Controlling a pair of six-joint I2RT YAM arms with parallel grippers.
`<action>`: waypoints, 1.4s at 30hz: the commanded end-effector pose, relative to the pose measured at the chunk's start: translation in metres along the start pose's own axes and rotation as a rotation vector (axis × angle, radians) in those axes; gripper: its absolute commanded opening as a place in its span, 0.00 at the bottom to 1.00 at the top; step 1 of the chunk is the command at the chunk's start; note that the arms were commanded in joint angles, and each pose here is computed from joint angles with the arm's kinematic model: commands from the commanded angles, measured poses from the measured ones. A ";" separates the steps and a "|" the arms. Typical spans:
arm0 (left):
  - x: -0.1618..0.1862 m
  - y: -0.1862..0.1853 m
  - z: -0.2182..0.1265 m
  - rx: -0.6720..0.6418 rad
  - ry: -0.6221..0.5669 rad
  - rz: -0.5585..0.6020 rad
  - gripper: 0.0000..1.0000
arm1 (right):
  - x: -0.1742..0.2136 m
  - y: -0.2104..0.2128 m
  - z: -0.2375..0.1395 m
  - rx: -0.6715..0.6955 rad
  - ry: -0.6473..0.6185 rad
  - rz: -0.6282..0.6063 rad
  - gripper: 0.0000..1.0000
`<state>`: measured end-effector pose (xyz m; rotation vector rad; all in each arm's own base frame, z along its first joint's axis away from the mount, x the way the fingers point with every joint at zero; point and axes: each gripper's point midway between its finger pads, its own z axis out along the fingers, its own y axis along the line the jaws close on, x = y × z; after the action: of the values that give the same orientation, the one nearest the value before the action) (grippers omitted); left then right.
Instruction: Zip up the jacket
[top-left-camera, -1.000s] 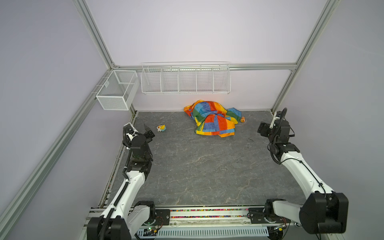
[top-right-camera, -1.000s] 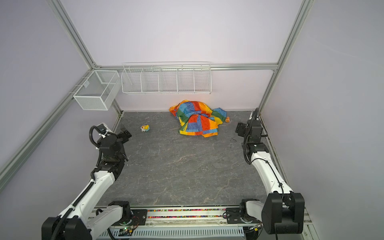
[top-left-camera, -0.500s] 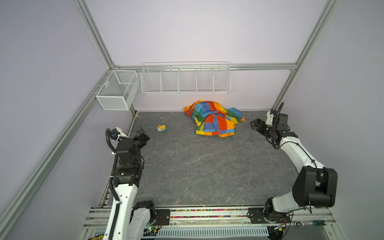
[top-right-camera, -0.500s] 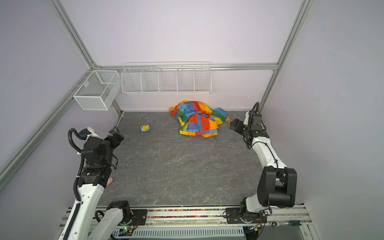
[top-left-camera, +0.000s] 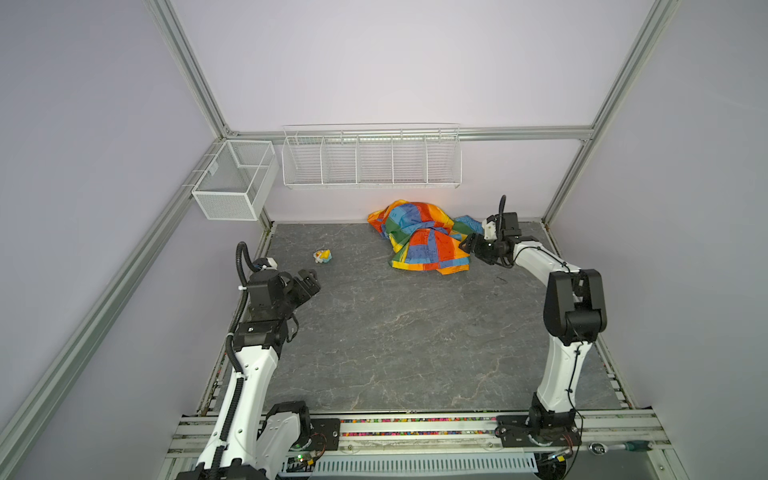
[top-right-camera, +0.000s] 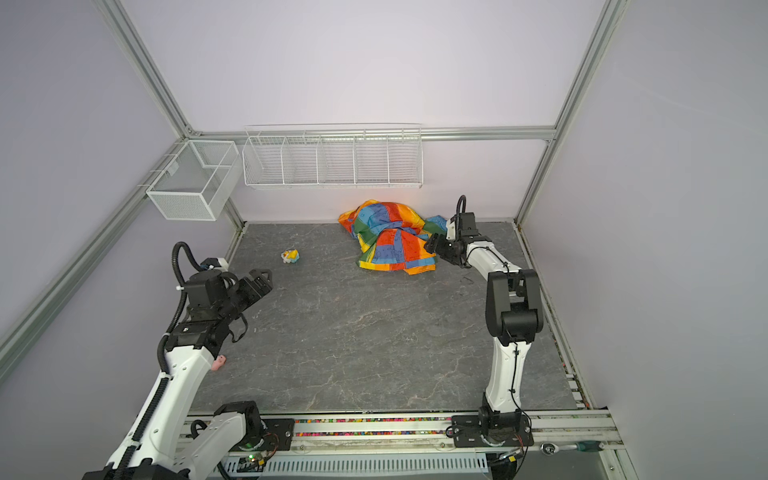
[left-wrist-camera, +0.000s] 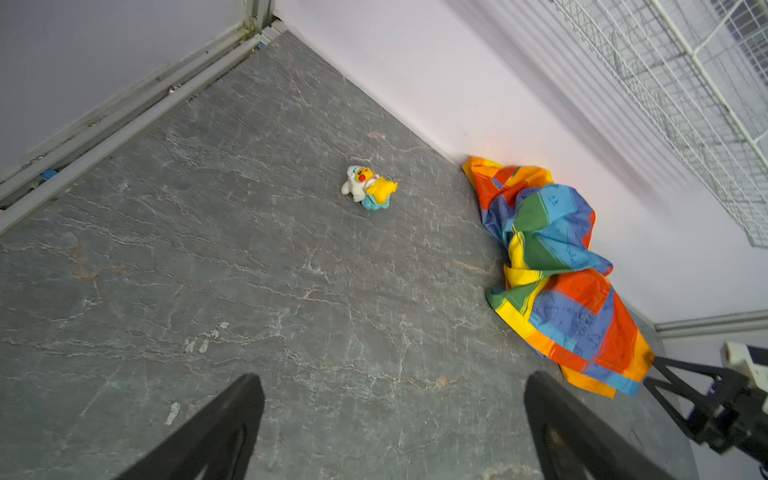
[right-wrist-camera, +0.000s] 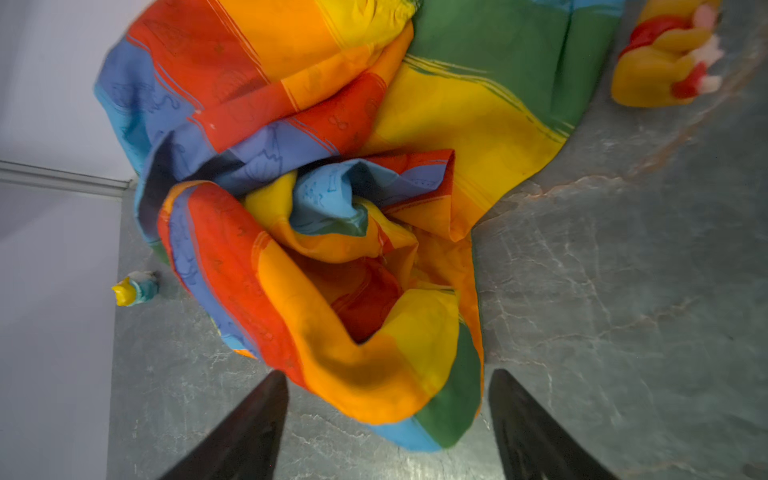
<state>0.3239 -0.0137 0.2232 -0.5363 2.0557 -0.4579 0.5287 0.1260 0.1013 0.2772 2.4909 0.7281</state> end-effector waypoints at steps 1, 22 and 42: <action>0.004 -0.009 -0.005 0.054 0.032 0.032 0.98 | 0.005 0.009 0.011 -0.013 0.046 -0.014 0.62; 0.036 -0.031 0.020 0.187 0.159 -0.001 0.85 | 0.148 0.198 -0.012 -0.323 0.336 -0.424 0.07; 0.068 -0.070 0.036 0.228 0.239 0.082 0.80 | 0.176 0.058 -0.132 0.125 0.196 -0.341 0.07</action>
<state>0.3310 -0.1048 0.1893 -0.2894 2.2146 -0.7413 0.3026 0.2337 0.1671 -0.4102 2.6085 0.7625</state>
